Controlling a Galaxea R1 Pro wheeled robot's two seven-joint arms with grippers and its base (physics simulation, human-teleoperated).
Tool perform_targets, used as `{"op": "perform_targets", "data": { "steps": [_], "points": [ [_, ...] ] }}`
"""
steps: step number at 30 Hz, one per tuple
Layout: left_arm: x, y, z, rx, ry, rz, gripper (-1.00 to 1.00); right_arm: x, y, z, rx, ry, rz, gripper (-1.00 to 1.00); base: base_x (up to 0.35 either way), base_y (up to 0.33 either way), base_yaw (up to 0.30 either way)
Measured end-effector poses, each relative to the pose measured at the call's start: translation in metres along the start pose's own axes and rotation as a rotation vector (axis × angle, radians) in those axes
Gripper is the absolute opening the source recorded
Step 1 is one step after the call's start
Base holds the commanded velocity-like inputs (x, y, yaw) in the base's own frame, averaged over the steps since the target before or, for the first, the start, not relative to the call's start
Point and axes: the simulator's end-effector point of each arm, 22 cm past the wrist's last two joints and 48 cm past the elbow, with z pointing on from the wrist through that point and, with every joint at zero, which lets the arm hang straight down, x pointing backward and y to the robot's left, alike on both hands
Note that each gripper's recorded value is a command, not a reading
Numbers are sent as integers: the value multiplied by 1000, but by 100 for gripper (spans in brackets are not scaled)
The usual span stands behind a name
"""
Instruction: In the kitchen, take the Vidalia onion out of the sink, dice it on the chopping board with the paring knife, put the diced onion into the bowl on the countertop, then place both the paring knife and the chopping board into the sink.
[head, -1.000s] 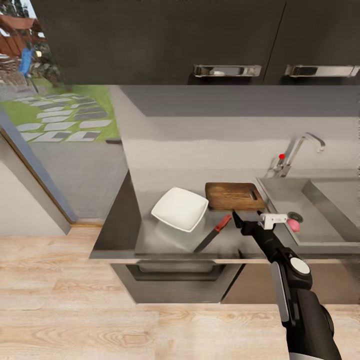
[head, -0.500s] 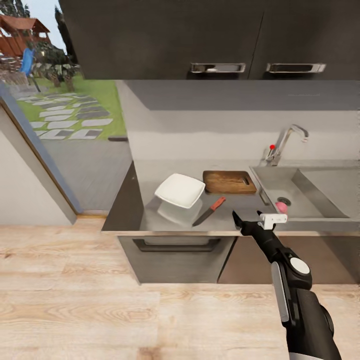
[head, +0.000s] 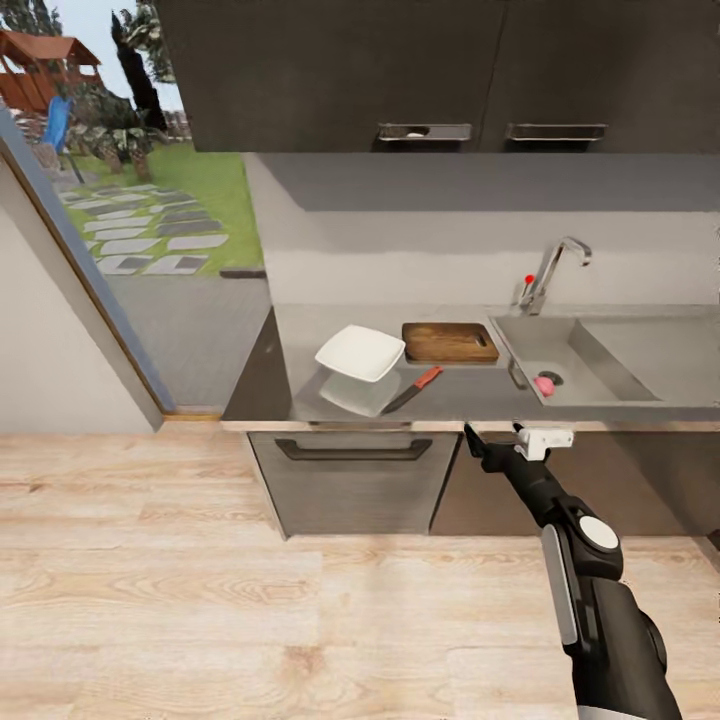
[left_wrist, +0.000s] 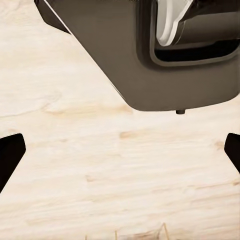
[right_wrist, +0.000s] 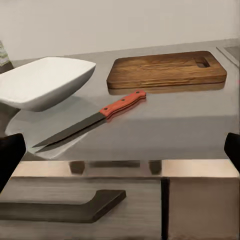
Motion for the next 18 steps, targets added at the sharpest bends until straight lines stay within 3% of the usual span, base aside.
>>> {"op": "perform_targets", "data": {
  "steps": [3, 9, 12, 18],
  "points": [
    [-3, 0, 0, 0, -8, 1, 100, 17, 0, -6, 2, 20, 1, 100, -31, 0, 0],
    [-42, 7, 1, -6, -86, 8, 100, 46, 7, -22, 3, 38, 16, 100, -5, 0, 0],
    [-69, 14, 3, -16, -127, 14, 100, 84, 15, -39, 3, 92, 42, 100, 0, 0, 0],
    [-107, 25, 6, -29, -179, 24, 100, 136, 21, -69, -5, 146, 47, 100, 0, 0, 0]
  ]
}}
